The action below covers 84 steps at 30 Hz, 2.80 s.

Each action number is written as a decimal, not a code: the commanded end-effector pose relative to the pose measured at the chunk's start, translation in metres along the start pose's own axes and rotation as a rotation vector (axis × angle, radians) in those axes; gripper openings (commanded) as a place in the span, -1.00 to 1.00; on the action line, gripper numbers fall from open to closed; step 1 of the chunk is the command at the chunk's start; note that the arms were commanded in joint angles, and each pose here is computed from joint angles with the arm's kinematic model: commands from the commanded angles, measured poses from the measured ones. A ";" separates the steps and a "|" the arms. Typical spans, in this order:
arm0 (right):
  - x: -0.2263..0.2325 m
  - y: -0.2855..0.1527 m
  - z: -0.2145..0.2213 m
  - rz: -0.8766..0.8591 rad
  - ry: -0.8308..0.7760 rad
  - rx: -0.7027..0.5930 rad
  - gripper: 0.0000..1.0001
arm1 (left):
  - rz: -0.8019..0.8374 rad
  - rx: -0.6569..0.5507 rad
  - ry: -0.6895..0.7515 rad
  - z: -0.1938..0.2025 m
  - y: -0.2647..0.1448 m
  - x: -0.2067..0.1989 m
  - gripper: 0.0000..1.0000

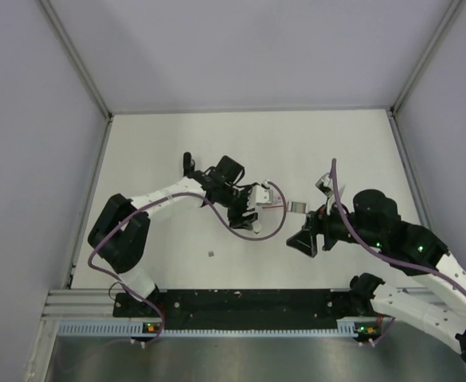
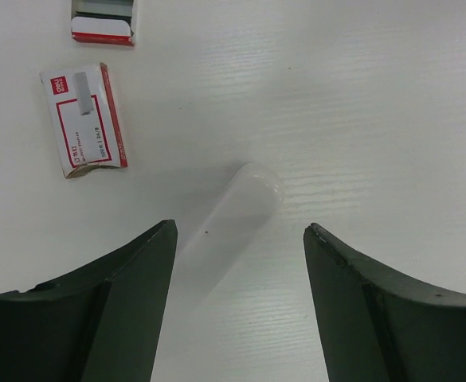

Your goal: Unload the staples from the stapler

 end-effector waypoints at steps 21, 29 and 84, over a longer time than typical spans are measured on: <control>0.007 0.008 0.006 -0.092 -0.006 0.009 0.53 | 0.037 0.069 0.037 0.007 0.029 0.007 0.30; 0.007 0.006 0.006 -0.097 -0.003 0.002 0.53 | 0.058 0.136 0.042 0.014 0.039 0.008 0.15; 0.059 -0.006 -0.027 -0.298 -0.201 0.049 0.28 | 0.187 -0.531 -0.288 -0.171 -0.104 -0.076 -1.00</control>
Point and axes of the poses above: each gripper's point midway between its finger pads, its own y axis out along the fingers, its own x axis along the line the jaws close on, z = x × y, the point moved 3 cm from there along -y, back along the fingers, and after that the axes turned 14 degrees about y, right-handed, at the moved point
